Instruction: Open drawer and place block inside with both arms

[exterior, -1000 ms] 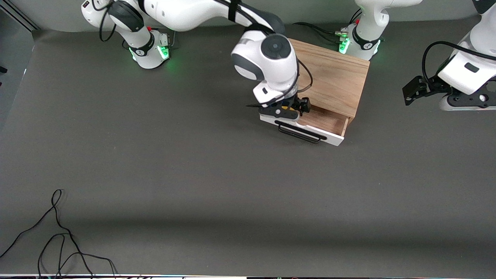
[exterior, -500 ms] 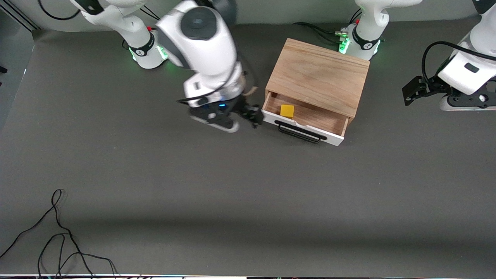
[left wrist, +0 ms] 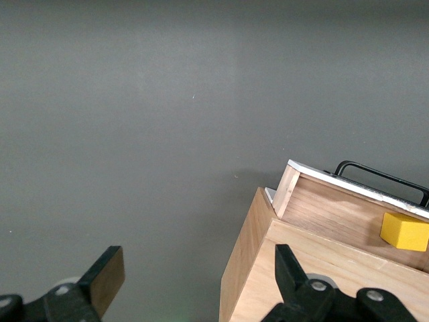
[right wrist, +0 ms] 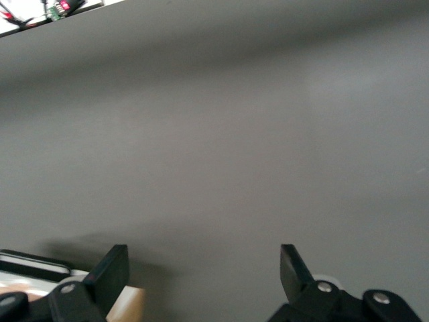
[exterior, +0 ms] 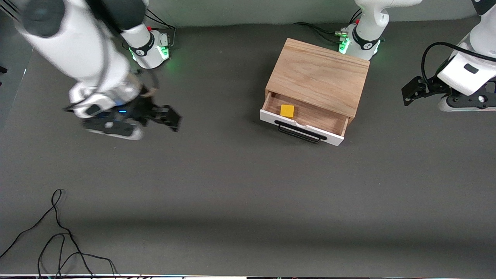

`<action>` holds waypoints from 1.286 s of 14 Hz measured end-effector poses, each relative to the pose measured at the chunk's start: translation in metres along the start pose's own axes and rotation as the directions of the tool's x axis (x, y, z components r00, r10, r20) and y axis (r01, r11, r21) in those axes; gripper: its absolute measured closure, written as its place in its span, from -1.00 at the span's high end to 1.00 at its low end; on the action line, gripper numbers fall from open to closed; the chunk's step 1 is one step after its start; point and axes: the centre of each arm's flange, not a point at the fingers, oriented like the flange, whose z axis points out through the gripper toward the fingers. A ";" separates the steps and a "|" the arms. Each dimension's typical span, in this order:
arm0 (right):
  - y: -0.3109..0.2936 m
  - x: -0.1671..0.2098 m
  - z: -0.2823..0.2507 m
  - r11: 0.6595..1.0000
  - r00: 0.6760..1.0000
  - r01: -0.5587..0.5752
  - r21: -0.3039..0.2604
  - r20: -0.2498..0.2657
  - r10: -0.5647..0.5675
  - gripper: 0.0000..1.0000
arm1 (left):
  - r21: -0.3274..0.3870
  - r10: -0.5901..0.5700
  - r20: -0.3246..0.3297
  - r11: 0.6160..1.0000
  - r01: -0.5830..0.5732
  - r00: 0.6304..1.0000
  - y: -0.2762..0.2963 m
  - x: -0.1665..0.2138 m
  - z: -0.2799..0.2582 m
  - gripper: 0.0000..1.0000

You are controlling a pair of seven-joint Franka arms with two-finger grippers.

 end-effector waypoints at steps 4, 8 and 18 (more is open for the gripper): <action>0.136 0.022 -0.018 0.997 0.997 0.074 0.008 0.011 -0.074 1.00 | -0.001 0.000 0.000 1.000 0.000 1.000 0.000 0.000 0.000 1.00; 0.193 0.021 -0.025 0.995 0.995 0.099 -0.020 0.004 -0.099 1.00 | -0.001 -0.001 0.001 1.000 0.001 1.000 0.000 0.000 0.000 1.00; 0.195 0.017 -0.022 0.989 0.989 0.142 -0.039 0.045 -0.140 1.00 | -0.001 -0.001 0.003 1.000 0.001 1.000 0.000 0.001 0.001 1.00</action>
